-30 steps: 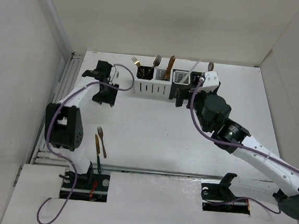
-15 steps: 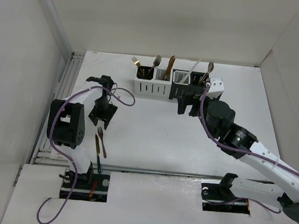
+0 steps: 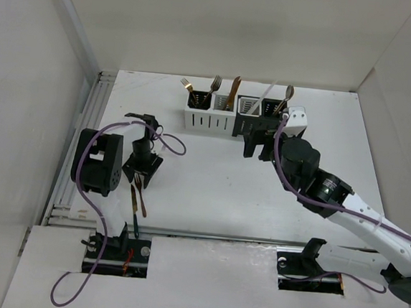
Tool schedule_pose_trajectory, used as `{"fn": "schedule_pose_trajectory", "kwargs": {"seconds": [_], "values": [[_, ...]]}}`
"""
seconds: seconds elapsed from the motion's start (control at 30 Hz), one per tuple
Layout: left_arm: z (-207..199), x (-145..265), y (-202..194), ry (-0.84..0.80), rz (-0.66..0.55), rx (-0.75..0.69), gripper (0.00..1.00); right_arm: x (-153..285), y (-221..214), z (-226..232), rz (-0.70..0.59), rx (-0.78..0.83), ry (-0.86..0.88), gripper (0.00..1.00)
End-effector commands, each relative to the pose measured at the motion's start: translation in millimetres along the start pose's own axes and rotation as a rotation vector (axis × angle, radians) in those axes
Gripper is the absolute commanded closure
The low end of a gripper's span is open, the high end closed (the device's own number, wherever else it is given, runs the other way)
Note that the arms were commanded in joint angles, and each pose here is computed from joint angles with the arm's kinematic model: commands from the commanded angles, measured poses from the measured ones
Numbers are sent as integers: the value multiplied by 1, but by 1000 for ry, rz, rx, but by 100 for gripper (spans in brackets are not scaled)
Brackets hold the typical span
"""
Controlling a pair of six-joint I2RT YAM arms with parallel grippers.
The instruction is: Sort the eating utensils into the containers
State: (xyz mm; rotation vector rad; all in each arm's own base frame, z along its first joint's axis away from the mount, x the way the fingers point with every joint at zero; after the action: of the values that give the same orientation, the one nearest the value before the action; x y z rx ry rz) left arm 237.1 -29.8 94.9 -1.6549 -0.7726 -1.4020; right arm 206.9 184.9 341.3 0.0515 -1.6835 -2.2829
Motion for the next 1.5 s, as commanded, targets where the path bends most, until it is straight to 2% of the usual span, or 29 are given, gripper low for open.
{"fn": "schedule_pose_trajectory", "kwargs": {"seconds": [0.0, 0.13, 0.37, 0.47, 0.5, 0.53, 0.8, 1.03, 1.2, 1.47], "values": [[8, 3, 14, 12, -31, -26, 46, 3, 20, 5, -53, -43, -10, 0], [12, -7, 22, -11, -2, -18, 54, 3, 25, 3, -67, -21, -43, 0], [17, -6, 48, -82, -77, 28, 65, 3, 36, 3, -88, 41, -73, 0], [17, -2, 58, -104, -106, 39, 82, 1, 38, 2, -94, 65, -94, 0], [17, 1, 62, -110, -121, 38, 89, -1, 35, 2, -86, 82, -98, 0], [17, 1, 62, -110, -121, 38, 100, -1, 39, 2, -95, 76, -104, 0], [30, 11, 82, -66, -204, 33, 100, -1, 39, 2, -95, 75, -104, 0], [49, 43, 142, -22, -378, 25, 100, 1, 41, 2, -94, 86, -105, 0], [50, 98, 157, -20, -523, 27, 100, 4, 44, 0, -93, 87, -105, 0], [39, 197, 139, 17, -769, 18, 100, 4, 45, 2, -114, 66, -95, 0]]}}
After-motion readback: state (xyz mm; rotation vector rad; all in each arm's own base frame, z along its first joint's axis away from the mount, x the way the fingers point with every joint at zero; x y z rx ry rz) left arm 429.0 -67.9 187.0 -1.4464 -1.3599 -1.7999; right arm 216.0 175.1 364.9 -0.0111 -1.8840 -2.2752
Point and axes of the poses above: each gripper's point midway between its finger pads, its own x axis back along the fingers, its own z axis along the line the jaws close on, y = z × x, the point moved 7 cm from there along x, back along the fingers, and after that the axes turned 10 degrees about -x, right-handed, at the moved point
